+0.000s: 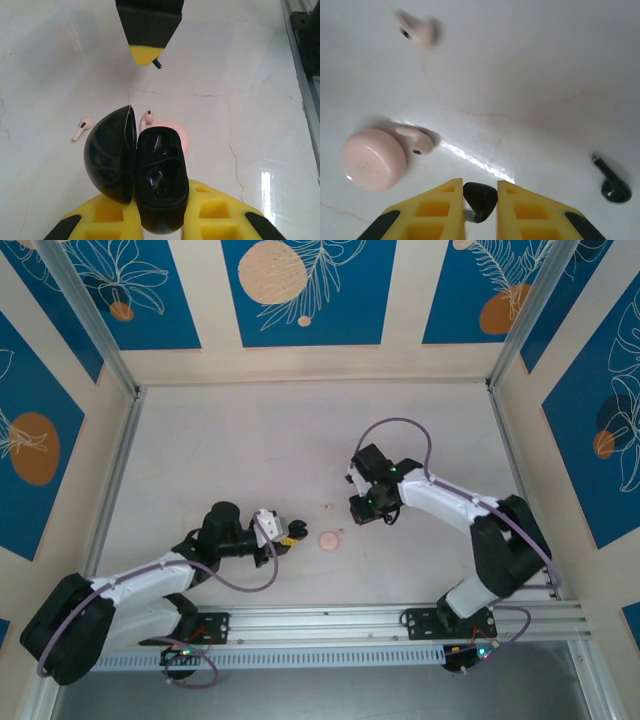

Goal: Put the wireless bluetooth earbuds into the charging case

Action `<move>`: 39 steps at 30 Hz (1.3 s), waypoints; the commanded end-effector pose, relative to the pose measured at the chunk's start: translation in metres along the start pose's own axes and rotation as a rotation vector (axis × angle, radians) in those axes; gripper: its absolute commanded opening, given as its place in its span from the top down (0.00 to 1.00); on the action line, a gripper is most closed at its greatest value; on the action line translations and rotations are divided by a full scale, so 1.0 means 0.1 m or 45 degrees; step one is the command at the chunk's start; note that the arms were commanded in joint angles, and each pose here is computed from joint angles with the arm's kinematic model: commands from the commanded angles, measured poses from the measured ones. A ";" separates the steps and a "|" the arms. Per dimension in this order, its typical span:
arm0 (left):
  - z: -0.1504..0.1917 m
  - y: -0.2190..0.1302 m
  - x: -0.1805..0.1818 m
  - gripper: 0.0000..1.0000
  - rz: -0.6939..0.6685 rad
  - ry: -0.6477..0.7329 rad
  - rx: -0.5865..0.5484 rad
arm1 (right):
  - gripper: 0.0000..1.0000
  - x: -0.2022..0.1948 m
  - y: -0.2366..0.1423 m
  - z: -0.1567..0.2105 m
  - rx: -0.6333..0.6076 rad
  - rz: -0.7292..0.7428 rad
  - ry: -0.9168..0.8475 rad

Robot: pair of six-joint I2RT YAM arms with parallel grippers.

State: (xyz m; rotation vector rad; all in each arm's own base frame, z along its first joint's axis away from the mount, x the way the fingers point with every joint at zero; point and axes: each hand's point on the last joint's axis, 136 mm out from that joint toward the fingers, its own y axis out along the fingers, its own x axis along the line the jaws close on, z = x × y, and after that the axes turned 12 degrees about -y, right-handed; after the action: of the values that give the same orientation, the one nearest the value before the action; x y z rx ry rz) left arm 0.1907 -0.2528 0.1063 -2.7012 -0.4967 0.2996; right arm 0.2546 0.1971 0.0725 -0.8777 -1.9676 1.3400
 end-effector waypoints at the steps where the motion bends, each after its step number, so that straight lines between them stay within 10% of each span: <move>1: -0.28 0.08 -0.03 0.90 0.047 0.035 -0.104 | 0.82 0.16 -0.17 -0.33 -0.292 -0.061 -0.140; 16: -0.38 0.30 -0.02 0.90 0.131 -0.033 -0.139 | 0.82 0.84 -0.98 -0.60 -0.981 -0.297 -0.669; 39: -0.52 0.36 -0.05 0.90 0.194 -0.089 -0.183 | 0.83 1.29 -0.78 -0.69 -0.951 -0.312 -1.015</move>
State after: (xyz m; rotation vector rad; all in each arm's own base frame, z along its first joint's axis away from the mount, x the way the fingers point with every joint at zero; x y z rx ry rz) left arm 0.2130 -0.2937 0.1245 -2.8293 -0.4056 0.4416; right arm 0.2104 0.3097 0.1727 -0.3494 -3.1259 0.8510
